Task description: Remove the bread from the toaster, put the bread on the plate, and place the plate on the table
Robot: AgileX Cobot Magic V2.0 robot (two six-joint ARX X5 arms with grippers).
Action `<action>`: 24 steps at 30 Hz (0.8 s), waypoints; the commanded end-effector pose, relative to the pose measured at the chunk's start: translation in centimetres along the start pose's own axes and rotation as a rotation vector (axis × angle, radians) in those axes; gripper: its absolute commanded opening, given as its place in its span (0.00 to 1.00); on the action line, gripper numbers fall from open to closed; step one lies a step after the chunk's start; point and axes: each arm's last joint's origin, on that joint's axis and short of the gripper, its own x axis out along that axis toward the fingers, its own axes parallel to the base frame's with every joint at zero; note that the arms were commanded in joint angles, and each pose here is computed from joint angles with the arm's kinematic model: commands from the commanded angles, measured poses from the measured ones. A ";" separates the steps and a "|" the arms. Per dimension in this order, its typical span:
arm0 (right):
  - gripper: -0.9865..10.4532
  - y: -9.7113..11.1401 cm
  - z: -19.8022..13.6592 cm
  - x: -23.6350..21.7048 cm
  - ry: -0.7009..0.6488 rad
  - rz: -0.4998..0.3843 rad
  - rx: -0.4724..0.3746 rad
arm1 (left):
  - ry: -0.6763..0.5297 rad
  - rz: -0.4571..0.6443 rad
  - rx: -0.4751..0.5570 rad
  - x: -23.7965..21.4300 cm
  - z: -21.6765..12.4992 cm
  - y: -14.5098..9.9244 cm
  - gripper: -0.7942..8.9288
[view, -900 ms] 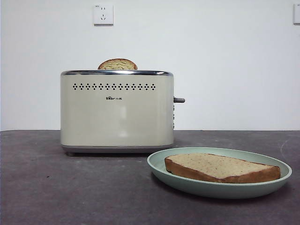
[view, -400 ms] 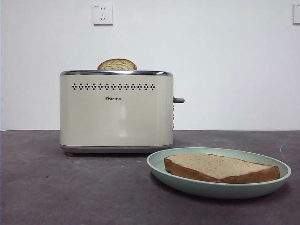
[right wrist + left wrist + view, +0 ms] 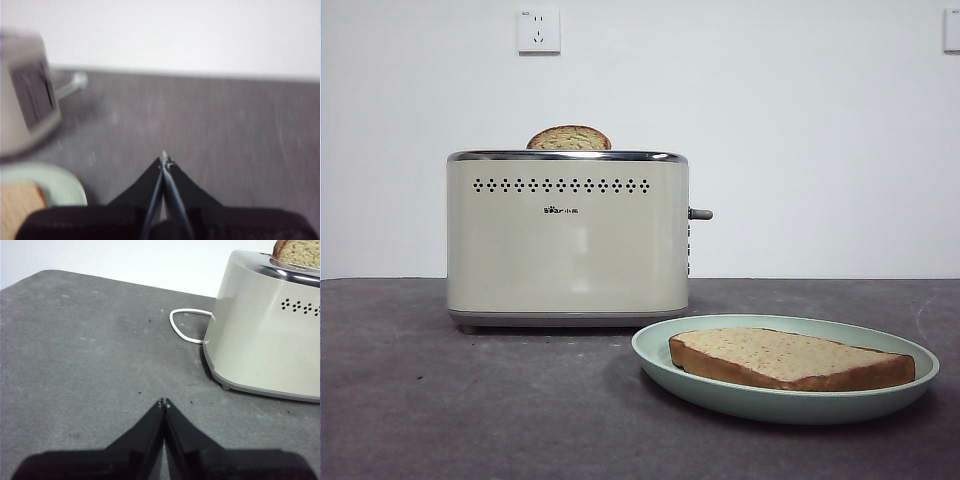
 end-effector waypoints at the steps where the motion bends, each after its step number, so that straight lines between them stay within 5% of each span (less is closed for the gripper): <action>1: 0.09 -0.2 -2.1 0.0 0.032 -0.030 0.061 | 0.005 0.006 0.011 0.1 -0.3 0.1 0.08; 10: 0.09 -0.4 -3.2 -1.0 0.119 -0.068 0.080 | 0.004 0.005 0.011 0.1 -0.3 0.1 0.08; 24: 0.09 -0.9 -2.7 -1.4 0.042 -0.133 0.124 | 0.004 0.006 0.011 0.1 -0.3 0.1 0.08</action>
